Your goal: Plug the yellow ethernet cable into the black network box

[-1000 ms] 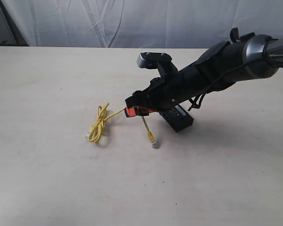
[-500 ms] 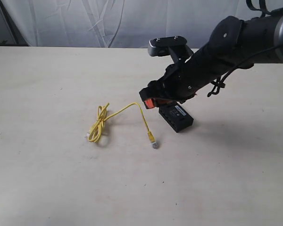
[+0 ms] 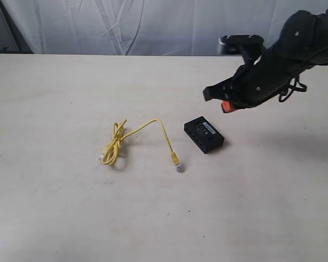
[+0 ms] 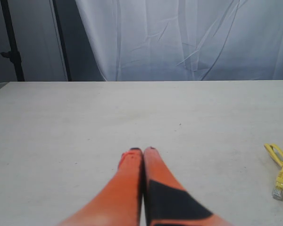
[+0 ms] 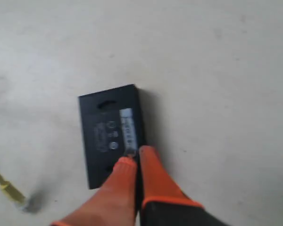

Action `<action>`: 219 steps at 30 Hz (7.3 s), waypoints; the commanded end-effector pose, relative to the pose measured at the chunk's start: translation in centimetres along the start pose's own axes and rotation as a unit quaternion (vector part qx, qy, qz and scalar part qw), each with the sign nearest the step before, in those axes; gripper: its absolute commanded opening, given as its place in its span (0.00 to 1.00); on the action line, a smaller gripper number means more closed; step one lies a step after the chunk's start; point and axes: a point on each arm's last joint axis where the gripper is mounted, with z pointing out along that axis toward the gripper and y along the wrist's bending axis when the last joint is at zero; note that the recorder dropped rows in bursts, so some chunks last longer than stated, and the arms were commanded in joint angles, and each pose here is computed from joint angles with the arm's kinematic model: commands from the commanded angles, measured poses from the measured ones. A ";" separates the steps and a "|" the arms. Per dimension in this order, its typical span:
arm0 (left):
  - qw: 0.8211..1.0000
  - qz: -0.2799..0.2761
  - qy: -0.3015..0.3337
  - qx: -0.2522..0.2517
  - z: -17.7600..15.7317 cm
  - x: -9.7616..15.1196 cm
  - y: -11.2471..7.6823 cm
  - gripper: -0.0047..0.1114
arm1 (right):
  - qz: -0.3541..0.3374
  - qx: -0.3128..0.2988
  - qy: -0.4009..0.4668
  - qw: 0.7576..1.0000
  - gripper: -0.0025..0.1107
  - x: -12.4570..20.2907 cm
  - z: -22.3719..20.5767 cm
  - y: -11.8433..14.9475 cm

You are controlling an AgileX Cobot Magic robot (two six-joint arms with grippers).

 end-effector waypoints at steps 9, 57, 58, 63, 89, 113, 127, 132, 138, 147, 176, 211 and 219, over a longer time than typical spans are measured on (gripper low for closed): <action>1.000 0.000 -0.003 0.000 0.0 0.1 0.0 0.04 | 0.052 -0.006 -0.015 0.999 0.02 -0.4 -0.7 -2.1; 0.997 0.008 -0.081 -0.002 -0.1 -1.3 0.0 0.04 | -0.020 -0.032 0.094 0.995 0.02 1.3 0.1 -0.5; 0.996 0.008 -0.094 -0.002 -0.2 -1.6 0.0 0.04 | -0.020 -0.032 0.094 0.995 0.02 1.3 0.1 -0.5; 0.993 0.022 -0.119 -0.003 -0.3 -2.0 0.0 0.04 | -0.020 -0.032 0.094 0.995 0.02 1.3 0.1 -0.5; 0.965 0.019 -0.260 0.000 -1.3 -4.6 -0.1 0.04 | -0.002 -0.037 0.068 0.997 0.02 0.8 0.2 -0.4; 0.994 0.081 0.076 -0.022 4.3 -14.3 0.5 0.04 | 0.072 -0.027 0.055 0.996 0.02 0.9 -4.3 -5.4; 0.949 0.107 0.255 0.150 13.0 -14.7 -2.1 0.04 | 0.079 -0.018 0.042 0.996 0.02 0.7 -4.4 -6.2; 0.926 0.142 0.279 0.210 15.6 -14.2 -3.8 0.04 | 0.081 -0.018 0.038 0.996 0.02 0.6 -4.4 -6.1; 0.894 0.199 0.292 0.274 18.4 -13.5 -7.3 0.04 | 0.082 -0.017 0.036 0.996 0.02 0.6 -4.3 -6.2; 0.855 0.245 0.303 0.342 21.6 -12.2 -12.2 0.04 | 0.082 -0.016 0.034 0.996 0.02 0.6 -4.3 -6.2; 0.515 0.696 0.129 0.484 22.9 -6.5 -25.8 0.04 | 0.038 0.035 0.050 0.997 0.02 0.9 -4.3 -7.1; 0.300 0.836 0.074 0.453 20.6 0.7 -31.6 0.04 | 0.052 0.054 0.046 0.996 0.02 0.9 -4.3 -7.5; 0.311 0.827 0.081 0.461 20.5 0.8 -31.6 0.12 | 0.052 0.056 0.043 0.996 0.02 0.8 -4.3 -7.5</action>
